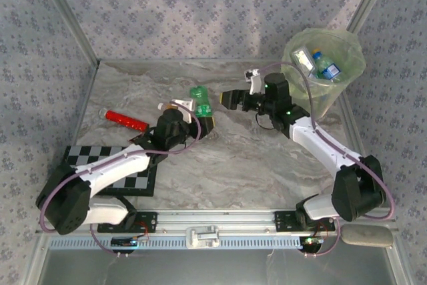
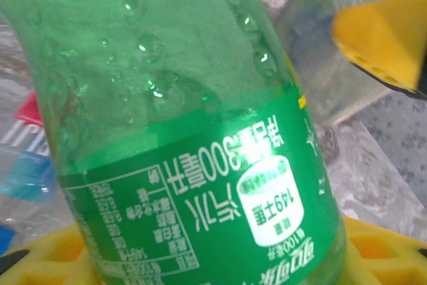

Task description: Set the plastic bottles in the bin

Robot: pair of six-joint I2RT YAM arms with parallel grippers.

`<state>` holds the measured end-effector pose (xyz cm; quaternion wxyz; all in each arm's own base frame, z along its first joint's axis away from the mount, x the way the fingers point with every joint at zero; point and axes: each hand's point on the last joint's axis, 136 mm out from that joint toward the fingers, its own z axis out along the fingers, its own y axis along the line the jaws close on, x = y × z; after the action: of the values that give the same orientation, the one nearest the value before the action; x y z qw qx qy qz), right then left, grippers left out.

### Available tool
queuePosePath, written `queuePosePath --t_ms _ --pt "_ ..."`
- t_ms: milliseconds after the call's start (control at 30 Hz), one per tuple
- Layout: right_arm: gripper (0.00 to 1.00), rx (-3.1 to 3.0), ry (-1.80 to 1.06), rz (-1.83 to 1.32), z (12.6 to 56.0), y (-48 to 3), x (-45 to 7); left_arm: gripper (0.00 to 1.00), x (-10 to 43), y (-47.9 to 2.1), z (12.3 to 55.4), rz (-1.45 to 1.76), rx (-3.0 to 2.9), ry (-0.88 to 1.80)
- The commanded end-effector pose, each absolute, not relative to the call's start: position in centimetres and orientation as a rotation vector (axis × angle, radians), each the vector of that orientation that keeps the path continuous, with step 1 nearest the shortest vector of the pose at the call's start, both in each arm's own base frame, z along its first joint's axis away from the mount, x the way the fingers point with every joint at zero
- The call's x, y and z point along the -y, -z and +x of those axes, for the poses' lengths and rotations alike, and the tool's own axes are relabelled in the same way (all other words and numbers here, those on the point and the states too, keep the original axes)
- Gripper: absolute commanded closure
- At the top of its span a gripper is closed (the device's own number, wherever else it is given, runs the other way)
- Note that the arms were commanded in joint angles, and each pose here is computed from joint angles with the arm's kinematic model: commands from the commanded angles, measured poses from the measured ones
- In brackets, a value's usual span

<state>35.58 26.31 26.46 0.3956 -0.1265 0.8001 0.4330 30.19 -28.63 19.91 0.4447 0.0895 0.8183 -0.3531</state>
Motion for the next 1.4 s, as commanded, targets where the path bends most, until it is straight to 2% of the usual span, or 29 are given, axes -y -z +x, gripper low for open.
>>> queuePosePath --t_ms 0,400,633,700,767,833,933,1133,1367 --pt "0.14 -1.958 -1.221 -0.354 35.4 -29.1 -28.2 0.48 31.3 -22.8 29.6 0.361 -1.941 0.954" --pt "0.26 -1.985 -1.335 -0.377 35.3 -27.6 -30.4 0.48 33.6 -23.2 28.6 0.472 -1.929 0.981" --pt "0.29 -2.017 -1.398 -0.365 35.4 -26.6 -31.2 0.48 34.1 -23.5 28.5 0.499 -1.918 0.981" --pt "0.33 -2.021 -1.407 -0.366 35.4 -26.5 -31.4 0.48 34.1 -23.5 28.5 0.501 -1.919 0.979" --pt "0.4 -2.024 -1.406 -0.367 35.4 -26.4 -31.3 0.46 34.2 -23.4 28.5 0.502 -1.921 0.978" --pt "0.48 -2.024 -1.405 -0.368 35.5 -26.4 -31.2 0.43 34.0 -23.4 28.5 0.496 -1.924 0.973" --pt "0.54 -2.022 -1.396 -0.37 35.5 -26.5 -30.9 0.35 33.8 -23.3 28.6 0.482 -1.928 0.963" --pt "0.55 -2.06 -1.228 -0.359 36.1 -26.2 -28.6 0.13 32.7 -23.6 28.9 0.426 -1.922 0.925" --pt "0.55 -2.089 -0.951 -0.325 37.1 -27.0 -23.9 0.0 30.0 -24.1 29.7 0.297 -1.9 0.827"
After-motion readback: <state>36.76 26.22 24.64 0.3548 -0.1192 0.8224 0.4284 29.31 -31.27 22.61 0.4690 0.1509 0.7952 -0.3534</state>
